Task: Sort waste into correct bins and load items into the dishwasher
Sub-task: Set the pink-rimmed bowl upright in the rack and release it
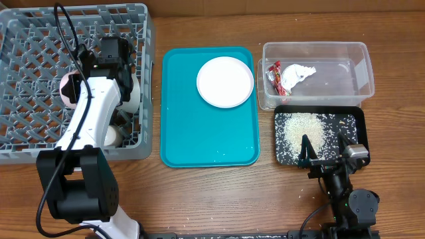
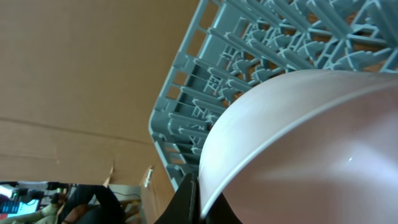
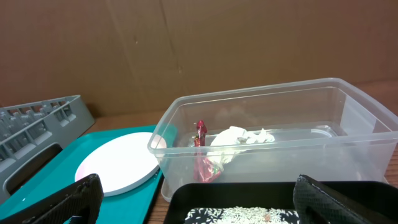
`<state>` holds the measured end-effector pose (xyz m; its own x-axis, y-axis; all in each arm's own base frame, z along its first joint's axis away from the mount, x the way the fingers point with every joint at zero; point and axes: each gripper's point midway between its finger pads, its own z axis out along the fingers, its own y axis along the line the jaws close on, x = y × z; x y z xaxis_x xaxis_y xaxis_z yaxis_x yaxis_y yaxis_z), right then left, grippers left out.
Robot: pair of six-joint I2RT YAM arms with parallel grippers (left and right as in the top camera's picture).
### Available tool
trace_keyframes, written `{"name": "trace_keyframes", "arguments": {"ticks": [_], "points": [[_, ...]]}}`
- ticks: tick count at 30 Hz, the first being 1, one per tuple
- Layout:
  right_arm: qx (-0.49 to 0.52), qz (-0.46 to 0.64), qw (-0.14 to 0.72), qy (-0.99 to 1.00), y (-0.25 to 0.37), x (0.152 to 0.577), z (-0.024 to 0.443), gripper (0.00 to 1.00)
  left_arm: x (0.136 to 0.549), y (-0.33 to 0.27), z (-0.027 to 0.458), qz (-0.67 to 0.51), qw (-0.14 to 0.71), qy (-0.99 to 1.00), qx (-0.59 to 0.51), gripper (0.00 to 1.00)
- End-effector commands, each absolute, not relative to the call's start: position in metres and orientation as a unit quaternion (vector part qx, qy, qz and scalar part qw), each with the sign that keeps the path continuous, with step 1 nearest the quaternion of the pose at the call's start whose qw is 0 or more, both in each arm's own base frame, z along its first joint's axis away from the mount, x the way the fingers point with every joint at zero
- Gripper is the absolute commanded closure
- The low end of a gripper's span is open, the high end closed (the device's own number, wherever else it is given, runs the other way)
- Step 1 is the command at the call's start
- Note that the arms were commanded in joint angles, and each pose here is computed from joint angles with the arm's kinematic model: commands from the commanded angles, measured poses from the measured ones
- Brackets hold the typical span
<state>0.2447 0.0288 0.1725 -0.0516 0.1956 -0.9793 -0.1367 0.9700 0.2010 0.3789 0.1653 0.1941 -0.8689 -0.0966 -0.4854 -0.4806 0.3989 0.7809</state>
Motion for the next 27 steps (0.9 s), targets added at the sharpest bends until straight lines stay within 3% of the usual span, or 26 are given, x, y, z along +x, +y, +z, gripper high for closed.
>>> {"name": "trace_keyframes", "arguments": {"ticks": [1,7,15,27], "points": [[0.022,0.117,0.692,0.712,0.027,0.245,0.172,0.00,0.384,0.163,0.174,0.500,0.173,0.831,-0.171,0.96],[0.022,0.117,0.692,0.712,0.027,0.245,0.172,0.00,0.385,0.162,0.153,0.506,0.143,0.837,-0.151,0.96],[0.022,0.117,0.692,0.712,0.027,0.245,0.172,0.00,0.379,0.167,0.184,0.582,0.143,0.788,-0.143,0.96],[0.022,0.117,0.692,0.712,0.027,0.245,0.172,0.01,0.383,0.163,0.181,0.571,0.148,0.795,-0.139,0.96]]}}
